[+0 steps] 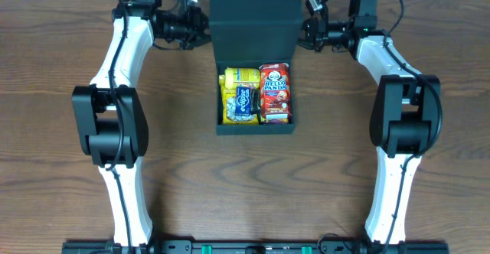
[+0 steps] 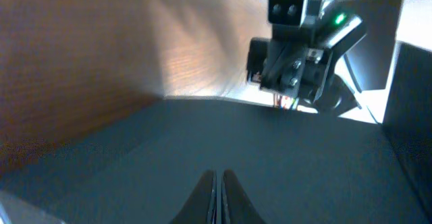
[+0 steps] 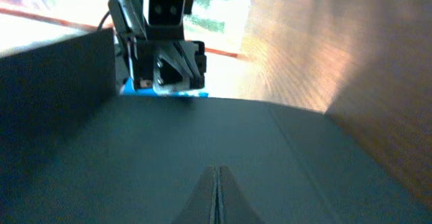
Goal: Pack container
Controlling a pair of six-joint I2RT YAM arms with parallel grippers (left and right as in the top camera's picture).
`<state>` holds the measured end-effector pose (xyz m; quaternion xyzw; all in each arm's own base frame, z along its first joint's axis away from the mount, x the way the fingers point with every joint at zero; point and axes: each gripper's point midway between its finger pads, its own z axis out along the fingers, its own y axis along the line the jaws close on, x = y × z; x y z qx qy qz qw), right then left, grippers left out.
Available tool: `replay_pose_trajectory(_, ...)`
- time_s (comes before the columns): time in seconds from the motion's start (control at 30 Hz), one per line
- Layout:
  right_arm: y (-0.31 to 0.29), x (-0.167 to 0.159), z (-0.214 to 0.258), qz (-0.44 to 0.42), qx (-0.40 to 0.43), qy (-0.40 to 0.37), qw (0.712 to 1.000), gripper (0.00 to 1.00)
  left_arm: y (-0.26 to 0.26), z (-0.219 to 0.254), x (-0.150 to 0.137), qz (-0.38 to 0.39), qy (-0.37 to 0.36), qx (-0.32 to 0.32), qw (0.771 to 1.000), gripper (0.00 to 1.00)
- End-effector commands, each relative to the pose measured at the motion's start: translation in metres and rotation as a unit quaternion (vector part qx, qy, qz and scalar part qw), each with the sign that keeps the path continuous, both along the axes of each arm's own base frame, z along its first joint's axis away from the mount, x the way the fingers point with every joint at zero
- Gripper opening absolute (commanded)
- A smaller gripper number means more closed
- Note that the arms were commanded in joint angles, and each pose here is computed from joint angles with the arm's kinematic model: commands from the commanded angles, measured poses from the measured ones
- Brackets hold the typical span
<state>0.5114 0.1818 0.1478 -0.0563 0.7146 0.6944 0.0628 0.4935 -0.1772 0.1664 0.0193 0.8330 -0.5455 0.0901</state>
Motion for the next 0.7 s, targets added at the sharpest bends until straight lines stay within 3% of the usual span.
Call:
replay_pose_trajectory(0.0,0.002,-0.005,-0.004,0.012,0.009,0.069,0.997,0.02,0.002,0.017,-0.009,-0.023,-0.061,0.027,0.998,0.05)
replay_pose_trajectory(0.4,0.010,-0.008,-0.004,0.020,0.009,0.057,0.998,0.02,-0.002,0.020,-0.028,-0.042,-0.060,0.062,0.995,0.06)
replay_pose_trajectory(0.67,0.006,0.040,-0.012,-0.085,-0.060,-0.048,0.993,0.02,0.020,0.025,-0.038,-0.005,-0.044,0.160,0.986,0.06)
